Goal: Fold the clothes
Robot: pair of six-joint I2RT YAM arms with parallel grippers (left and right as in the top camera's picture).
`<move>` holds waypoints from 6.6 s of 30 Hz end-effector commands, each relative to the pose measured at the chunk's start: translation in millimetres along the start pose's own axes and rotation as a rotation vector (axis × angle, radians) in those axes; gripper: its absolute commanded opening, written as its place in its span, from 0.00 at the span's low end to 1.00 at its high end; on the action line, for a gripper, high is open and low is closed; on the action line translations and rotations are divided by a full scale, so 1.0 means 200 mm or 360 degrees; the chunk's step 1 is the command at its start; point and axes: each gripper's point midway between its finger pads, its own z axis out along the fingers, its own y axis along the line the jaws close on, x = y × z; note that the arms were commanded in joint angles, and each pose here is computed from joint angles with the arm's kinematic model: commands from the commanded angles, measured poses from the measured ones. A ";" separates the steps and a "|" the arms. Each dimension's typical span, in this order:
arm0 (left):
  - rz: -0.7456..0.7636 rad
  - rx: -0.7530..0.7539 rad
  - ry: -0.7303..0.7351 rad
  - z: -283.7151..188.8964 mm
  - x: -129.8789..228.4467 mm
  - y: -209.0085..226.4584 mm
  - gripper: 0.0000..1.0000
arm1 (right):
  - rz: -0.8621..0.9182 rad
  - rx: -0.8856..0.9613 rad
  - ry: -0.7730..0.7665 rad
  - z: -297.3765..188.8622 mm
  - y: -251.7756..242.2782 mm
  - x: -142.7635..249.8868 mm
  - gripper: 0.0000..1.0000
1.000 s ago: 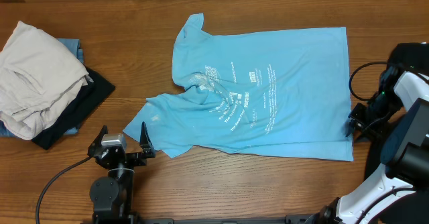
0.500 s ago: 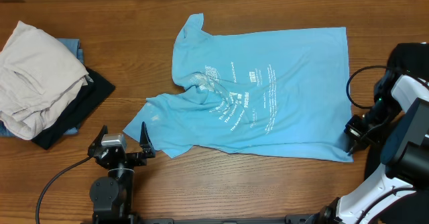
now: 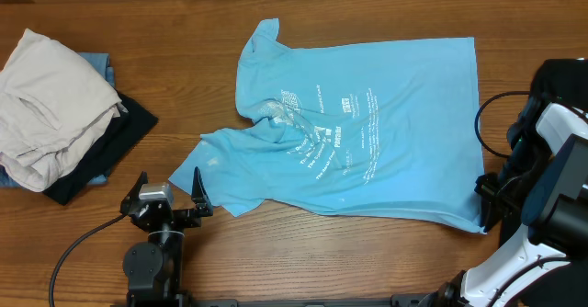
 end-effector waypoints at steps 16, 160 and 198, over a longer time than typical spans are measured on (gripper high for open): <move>0.0042 -0.0006 -0.0005 0.00 0.00 0.00 1.00 | -0.0197 -0.0233 -0.0404 -0.30 0.13 -0.17 0.44; -0.0906 -0.0655 0.2832 -0.23 1.01 -0.11 0.06 | -0.1184 -0.1113 -0.1135 -0.82 0.99 -0.18 1.00; -0.0729 0.0358 0.2389 0.76 0.76 -0.39 0.76 | -0.1184 -0.1113 -0.1135 -0.82 0.99 -0.18 1.00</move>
